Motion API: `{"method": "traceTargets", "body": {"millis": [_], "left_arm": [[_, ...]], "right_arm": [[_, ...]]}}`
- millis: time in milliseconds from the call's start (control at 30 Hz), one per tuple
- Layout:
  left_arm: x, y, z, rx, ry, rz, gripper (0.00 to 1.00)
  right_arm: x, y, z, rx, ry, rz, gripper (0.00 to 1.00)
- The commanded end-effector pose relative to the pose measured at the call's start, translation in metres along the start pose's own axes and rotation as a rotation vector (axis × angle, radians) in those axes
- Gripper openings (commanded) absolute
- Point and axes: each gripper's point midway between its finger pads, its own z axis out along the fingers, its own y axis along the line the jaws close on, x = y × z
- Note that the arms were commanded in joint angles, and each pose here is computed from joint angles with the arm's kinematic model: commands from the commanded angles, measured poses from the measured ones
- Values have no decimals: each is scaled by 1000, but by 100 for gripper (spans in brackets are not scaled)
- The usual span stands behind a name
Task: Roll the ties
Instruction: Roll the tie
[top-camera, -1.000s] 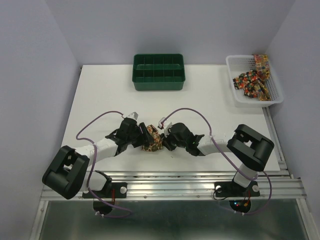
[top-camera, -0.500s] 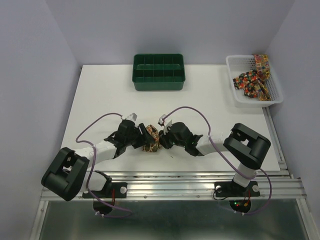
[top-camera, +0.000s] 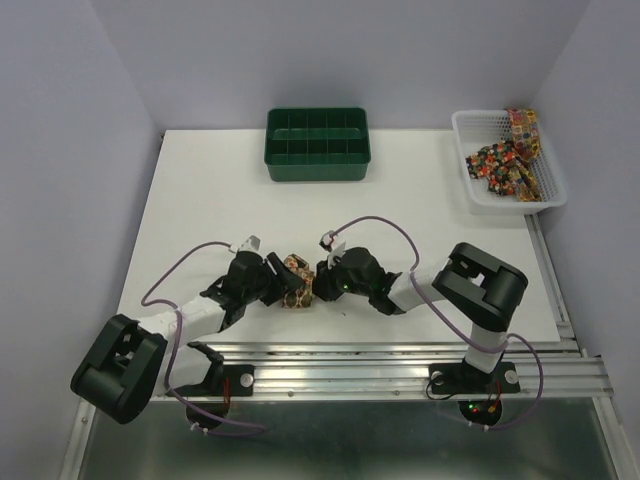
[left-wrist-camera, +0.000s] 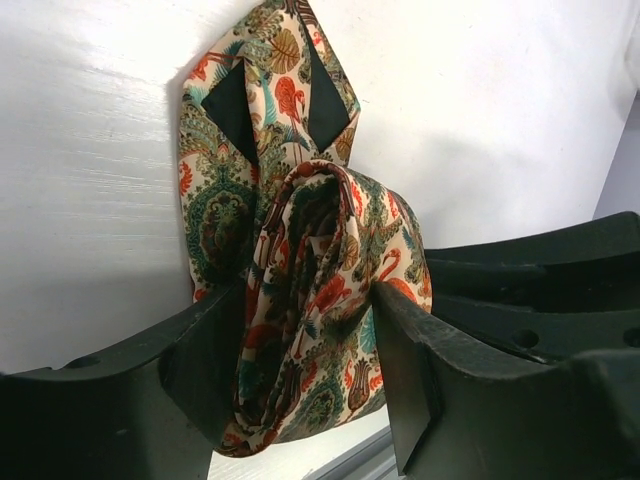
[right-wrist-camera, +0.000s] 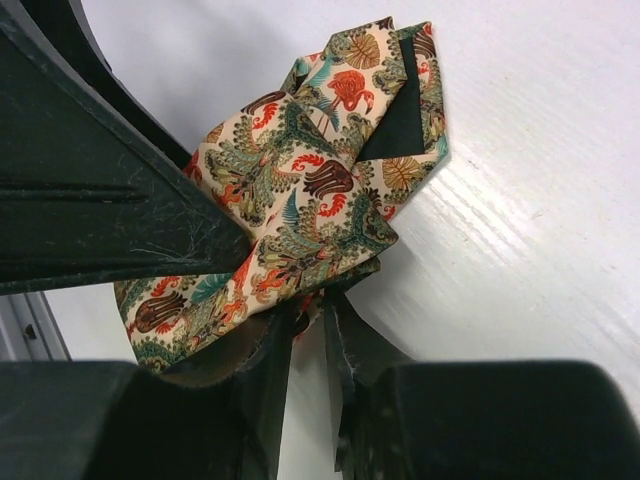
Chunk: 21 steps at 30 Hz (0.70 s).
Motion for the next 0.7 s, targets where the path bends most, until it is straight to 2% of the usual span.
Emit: {"method": "traceTargets", "body": {"millis": [0, 100, 133, 167, 267, 367, 533, 600, 667], "left_arm": [[9, 21, -1, -70, 8, -38, 64], [10, 24, 0, -79, 13, -37, 59], [10, 24, 0, -80, 12, -39, 53], [9, 23, 0, -77, 10, -37, 52], [10, 23, -2, -72, 7, -39, 46], [9, 25, -6, -76, -6, -40, 45], [11, 25, -10, -67, -4, -23, 45], [11, 25, -11, -62, 1, -1, 45], [13, 25, -11, -58, 13, 12, 45]], "right_arm": [[1, 23, -1, -105, -15, 70, 26], [3, 31, -3, -145, -9, 94, 28], [5, 36, -3, -174, 2, 100, 28], [4, 38, -3, -181, -2, 117, 28], [7, 27, 0, -123, 5, 121, 28], [8, 19, 0, -79, 12, 100, 33], [17, 10, -5, -25, 47, 89, 33], [17, -7, -11, 78, 54, 72, 34], [-1, -15, -22, 148, 6, 57, 38]]}}
